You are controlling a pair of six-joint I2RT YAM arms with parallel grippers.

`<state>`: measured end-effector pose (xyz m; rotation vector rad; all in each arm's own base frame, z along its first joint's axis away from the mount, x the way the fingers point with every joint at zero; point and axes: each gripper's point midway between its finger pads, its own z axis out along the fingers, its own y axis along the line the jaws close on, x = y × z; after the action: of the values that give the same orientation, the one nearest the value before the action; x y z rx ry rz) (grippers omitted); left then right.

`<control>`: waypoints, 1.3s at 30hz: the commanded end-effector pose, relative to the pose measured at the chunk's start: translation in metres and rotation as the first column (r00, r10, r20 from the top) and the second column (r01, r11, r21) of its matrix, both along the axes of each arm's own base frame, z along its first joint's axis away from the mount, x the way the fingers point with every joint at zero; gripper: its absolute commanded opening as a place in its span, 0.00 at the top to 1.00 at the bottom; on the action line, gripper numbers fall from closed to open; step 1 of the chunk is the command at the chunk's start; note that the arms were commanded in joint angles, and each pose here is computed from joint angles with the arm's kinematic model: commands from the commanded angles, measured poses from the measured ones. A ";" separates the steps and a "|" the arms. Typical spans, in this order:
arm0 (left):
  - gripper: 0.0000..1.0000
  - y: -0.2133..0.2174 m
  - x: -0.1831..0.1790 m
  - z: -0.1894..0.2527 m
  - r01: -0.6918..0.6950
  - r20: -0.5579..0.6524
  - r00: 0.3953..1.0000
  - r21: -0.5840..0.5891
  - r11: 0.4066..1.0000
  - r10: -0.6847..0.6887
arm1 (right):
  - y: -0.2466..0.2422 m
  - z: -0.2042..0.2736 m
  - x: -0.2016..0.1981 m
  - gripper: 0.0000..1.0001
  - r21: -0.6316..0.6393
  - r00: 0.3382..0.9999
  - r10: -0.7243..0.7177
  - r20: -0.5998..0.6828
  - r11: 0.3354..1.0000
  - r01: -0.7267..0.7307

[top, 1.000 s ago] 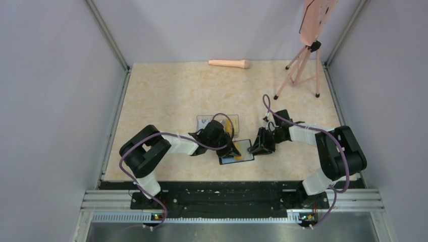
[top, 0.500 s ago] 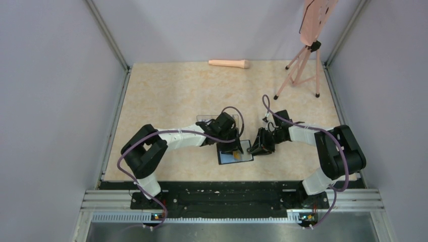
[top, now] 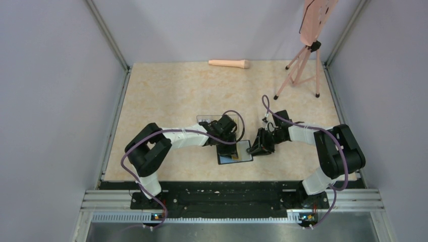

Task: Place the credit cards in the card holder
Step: Insert the credit card into the card holder.

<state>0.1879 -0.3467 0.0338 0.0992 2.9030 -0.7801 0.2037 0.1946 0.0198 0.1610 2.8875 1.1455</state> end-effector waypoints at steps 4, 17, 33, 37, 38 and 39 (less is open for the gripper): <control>0.57 0.001 -0.002 0.009 0.015 0.028 1.000 -0.021 1.000 -0.014 | -0.013 -0.020 -0.001 0.67 -0.102 1.000 -0.004 0.002 0.995 0.004; 0.50 0.017 0.001 0.006 0.110 0.028 0.993 0.158 0.981 -0.116 | -0.014 -0.019 -0.001 0.67 -0.104 1.000 -0.005 0.006 0.995 0.006; 0.56 -0.013 0.011 0.000 0.146 0.025 0.989 0.075 0.986 -0.149 | -0.013 -0.021 0.000 0.67 -0.101 1.000 0.003 -0.004 0.995 -0.003; 0.63 -0.033 0.012 0.007 0.168 0.026 0.986 -0.015 0.986 -0.167 | -0.011 -0.019 -0.001 0.67 -0.088 1.000 0.009 -0.006 0.996 -0.009; 0.63 -0.037 0.012 0.009 0.174 0.028 0.985 -0.030 0.984 -0.173 | -0.011 -0.019 0.000 0.67 -0.087 1.000 0.010 -0.006 0.996 -0.010; 0.63 -0.039 0.013 0.011 0.179 0.030 0.984 -0.038 0.983 -0.178 | -0.011 -0.019 0.000 0.67 -0.086 1.000 0.011 -0.007 0.996 -0.011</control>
<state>0.1909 -0.3532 0.0298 0.3147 2.9683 -0.6811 0.2036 0.1957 0.0199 0.1588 2.8934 1.1584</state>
